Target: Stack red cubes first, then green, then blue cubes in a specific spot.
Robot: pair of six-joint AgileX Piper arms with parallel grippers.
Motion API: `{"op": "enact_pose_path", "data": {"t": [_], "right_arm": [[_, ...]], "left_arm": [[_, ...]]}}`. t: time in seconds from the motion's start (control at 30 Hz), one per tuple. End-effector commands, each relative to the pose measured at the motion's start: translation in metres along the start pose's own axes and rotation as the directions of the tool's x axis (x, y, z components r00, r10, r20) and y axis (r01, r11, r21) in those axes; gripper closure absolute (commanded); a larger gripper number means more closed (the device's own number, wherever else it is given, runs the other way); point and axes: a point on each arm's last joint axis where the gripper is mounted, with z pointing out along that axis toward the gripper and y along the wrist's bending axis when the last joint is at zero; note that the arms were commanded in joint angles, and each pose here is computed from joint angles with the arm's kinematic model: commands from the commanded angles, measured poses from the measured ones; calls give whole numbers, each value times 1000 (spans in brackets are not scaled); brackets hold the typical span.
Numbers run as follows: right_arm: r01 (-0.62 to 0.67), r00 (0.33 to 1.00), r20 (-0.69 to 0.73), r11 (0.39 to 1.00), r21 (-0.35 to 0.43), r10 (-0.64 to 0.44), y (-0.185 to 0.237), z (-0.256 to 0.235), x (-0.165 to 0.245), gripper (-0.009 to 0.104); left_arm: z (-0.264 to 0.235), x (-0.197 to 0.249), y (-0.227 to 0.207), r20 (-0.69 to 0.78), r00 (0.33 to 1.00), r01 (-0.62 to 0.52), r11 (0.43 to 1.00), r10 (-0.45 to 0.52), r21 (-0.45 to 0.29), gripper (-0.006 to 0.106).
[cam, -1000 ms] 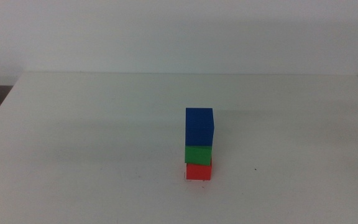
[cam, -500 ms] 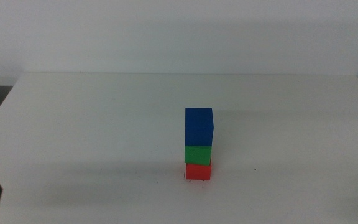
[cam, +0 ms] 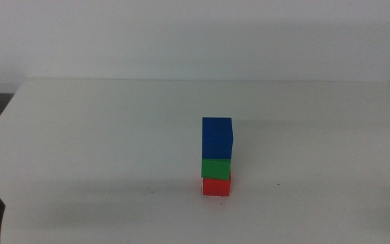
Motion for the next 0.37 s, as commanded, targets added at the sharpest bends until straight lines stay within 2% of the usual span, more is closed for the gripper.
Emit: {"op": "enact_pose_path", "data": {"t": [0.0,0.33], "right_arm": [[17,999,29,1000,4,-17,0,0,-1,6],[17,999,29,1000,4,-17,0,0,-1,6]], "left_arm": [[0,-1,0,20,1000,15,1000,-15,0,7],[0,-3,0,32,999,15,1000,-15,0,7]]}}
